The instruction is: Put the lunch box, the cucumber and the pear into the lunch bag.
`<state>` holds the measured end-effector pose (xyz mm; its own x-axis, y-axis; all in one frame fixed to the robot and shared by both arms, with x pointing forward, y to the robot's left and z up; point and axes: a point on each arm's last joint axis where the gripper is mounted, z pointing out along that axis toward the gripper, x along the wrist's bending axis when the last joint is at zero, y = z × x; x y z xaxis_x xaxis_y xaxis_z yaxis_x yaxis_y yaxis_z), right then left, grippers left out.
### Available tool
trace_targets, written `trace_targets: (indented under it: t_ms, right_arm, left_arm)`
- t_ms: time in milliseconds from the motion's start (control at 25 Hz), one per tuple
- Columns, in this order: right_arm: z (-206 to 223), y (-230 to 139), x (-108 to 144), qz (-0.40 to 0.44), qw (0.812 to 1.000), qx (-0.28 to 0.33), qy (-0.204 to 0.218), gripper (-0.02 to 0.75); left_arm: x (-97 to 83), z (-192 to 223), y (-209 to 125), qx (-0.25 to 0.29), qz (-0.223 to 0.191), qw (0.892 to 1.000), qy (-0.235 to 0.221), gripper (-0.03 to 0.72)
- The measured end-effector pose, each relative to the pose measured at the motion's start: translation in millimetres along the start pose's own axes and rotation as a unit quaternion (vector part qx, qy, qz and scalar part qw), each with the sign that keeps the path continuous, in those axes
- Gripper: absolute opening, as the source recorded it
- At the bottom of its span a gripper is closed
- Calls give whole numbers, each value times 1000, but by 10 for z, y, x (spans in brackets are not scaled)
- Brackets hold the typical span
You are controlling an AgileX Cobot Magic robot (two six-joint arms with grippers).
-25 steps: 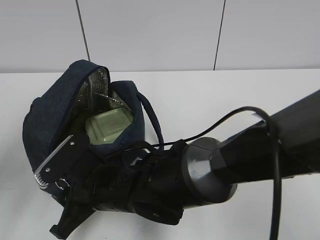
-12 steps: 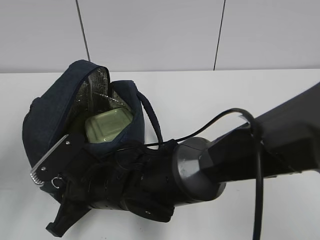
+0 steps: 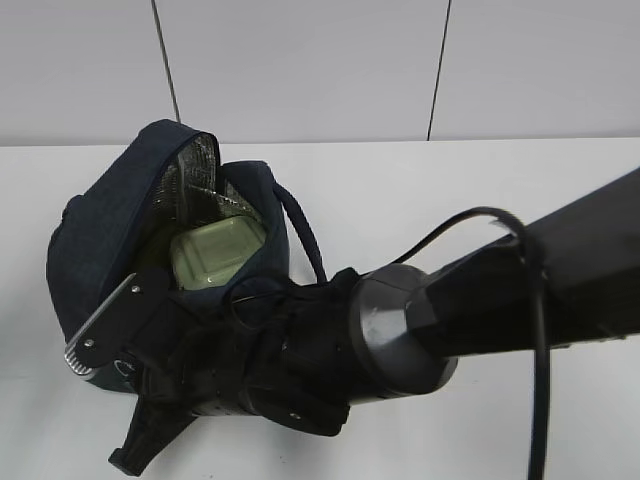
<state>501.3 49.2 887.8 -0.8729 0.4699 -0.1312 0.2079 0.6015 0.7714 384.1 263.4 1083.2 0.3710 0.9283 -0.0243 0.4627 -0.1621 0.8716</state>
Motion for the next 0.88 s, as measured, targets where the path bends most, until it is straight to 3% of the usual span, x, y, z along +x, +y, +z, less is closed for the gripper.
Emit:
trace_targets:
  t_ms: [480, 880]
  right_arm:
    - [-459, 338, -97, 0, 1000, 20, -22, 0]
    - [-550, 575, -148, 2, 999, 10, -32, 0]
  left_arm:
    - [26, 87, -54, 39, 16, 999, 0, 331]
    - [82, 377, -157, 112, 10, 994, -17, 330]
